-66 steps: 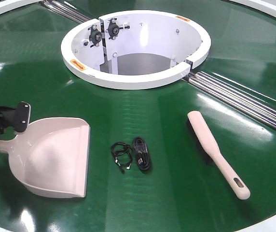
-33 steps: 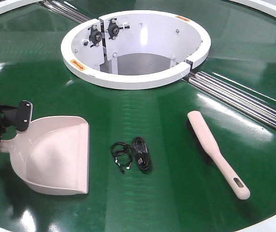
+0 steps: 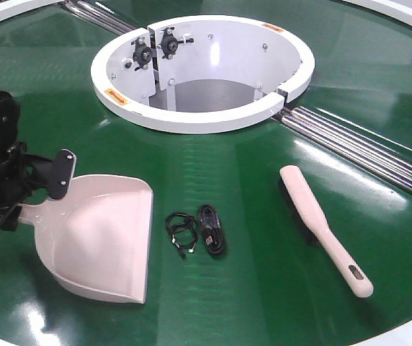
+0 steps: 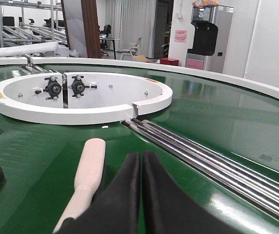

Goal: Clean and inspect green conveyor with broom and dustpan

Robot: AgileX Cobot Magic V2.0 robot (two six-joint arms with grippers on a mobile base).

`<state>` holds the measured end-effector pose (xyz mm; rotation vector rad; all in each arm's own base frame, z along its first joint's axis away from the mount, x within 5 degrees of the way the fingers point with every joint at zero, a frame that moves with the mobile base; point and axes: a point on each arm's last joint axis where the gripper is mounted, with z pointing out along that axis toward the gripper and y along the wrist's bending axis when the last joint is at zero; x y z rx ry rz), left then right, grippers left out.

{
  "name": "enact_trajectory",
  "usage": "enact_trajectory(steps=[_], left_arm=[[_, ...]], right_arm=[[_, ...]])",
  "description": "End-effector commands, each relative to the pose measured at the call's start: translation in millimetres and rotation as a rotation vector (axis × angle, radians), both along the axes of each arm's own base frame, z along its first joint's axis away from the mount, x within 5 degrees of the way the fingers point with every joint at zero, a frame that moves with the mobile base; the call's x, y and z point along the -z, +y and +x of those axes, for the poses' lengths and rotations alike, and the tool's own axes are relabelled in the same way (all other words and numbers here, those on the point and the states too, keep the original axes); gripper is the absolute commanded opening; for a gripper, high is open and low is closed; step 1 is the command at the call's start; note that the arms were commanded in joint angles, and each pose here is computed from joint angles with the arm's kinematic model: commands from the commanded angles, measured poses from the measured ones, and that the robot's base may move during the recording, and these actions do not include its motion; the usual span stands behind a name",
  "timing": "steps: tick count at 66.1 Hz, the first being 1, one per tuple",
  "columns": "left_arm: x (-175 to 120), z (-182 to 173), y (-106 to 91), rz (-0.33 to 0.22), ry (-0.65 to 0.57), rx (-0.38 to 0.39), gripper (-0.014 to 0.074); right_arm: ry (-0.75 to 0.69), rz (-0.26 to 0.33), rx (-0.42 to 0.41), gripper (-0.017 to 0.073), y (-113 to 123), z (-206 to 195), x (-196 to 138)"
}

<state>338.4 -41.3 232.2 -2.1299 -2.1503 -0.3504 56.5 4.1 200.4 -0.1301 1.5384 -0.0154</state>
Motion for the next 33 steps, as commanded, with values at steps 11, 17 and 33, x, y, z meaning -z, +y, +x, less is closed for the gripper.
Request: enact_trajectory(steps=[11,17,33], left_arm=[[-21.6,-4.1,-9.8,-0.031,-0.058,0.002,-0.0007],[-21.7,-4.0,-9.9,-0.032,-0.059,0.003,-0.0007],[-21.5,-4.4,-10.3,-0.038,-0.056,-0.008,-0.0007]], right_arm=[[-0.077,-0.006,0.002,-0.0008,0.0,-1.1,-5.8],[-0.077,-0.006,0.002,-0.0008,0.0,-1.1,-5.8],[-0.077,-0.006,0.002,-0.0008,0.0,-1.1,-5.8]])
